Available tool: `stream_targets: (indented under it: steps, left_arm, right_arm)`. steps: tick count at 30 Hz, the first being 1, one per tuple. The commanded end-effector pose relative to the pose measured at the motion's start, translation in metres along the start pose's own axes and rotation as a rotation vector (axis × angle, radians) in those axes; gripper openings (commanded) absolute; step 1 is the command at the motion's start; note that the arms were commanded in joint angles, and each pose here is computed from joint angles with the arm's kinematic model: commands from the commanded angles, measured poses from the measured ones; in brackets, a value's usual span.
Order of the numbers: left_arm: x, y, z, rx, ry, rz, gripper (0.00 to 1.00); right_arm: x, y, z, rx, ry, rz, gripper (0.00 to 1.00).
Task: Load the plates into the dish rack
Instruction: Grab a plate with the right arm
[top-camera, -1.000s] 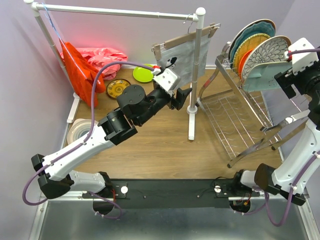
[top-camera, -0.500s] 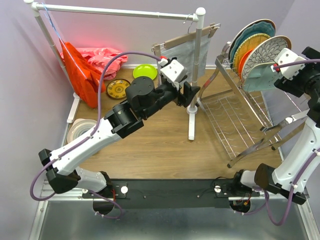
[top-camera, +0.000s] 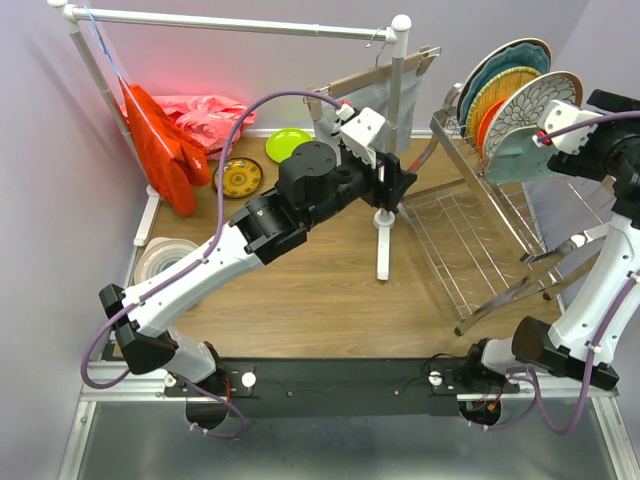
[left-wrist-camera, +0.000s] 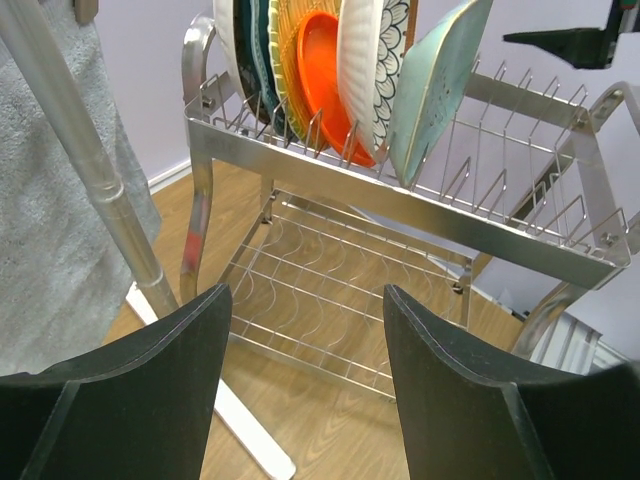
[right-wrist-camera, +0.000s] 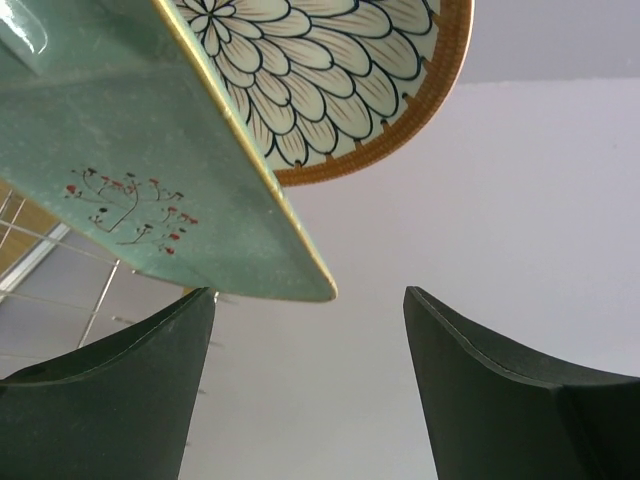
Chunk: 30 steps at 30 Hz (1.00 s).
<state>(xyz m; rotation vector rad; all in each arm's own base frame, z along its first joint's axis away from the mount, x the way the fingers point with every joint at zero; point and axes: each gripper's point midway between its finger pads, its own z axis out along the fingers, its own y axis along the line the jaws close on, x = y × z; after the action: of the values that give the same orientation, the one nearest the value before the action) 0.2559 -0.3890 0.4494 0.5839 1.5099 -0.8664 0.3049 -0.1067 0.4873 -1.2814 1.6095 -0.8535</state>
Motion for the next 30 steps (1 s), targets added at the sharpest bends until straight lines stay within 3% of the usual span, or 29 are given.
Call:
stream_targets:
  steps: [1, 20, 30]
  left_arm:
    - [-0.008, 0.0, 0.004, -0.012, -0.01, -0.032, 0.7]
    - [-0.011, -0.002, 0.0, -0.004, -0.044, -0.049, 0.71]
    - [-0.01, 0.004, -0.014, -0.011, -0.087, 0.002, 0.71]
  right_arm:
    - [-0.012, -0.009, 0.006, 0.015, -0.075, -0.05, 0.84]
    - [-0.025, -0.009, 0.027, -0.004, -0.189, -0.015, 0.79]
    - [-0.046, 0.0, 0.011, -0.02, -0.265, 0.022, 0.79]
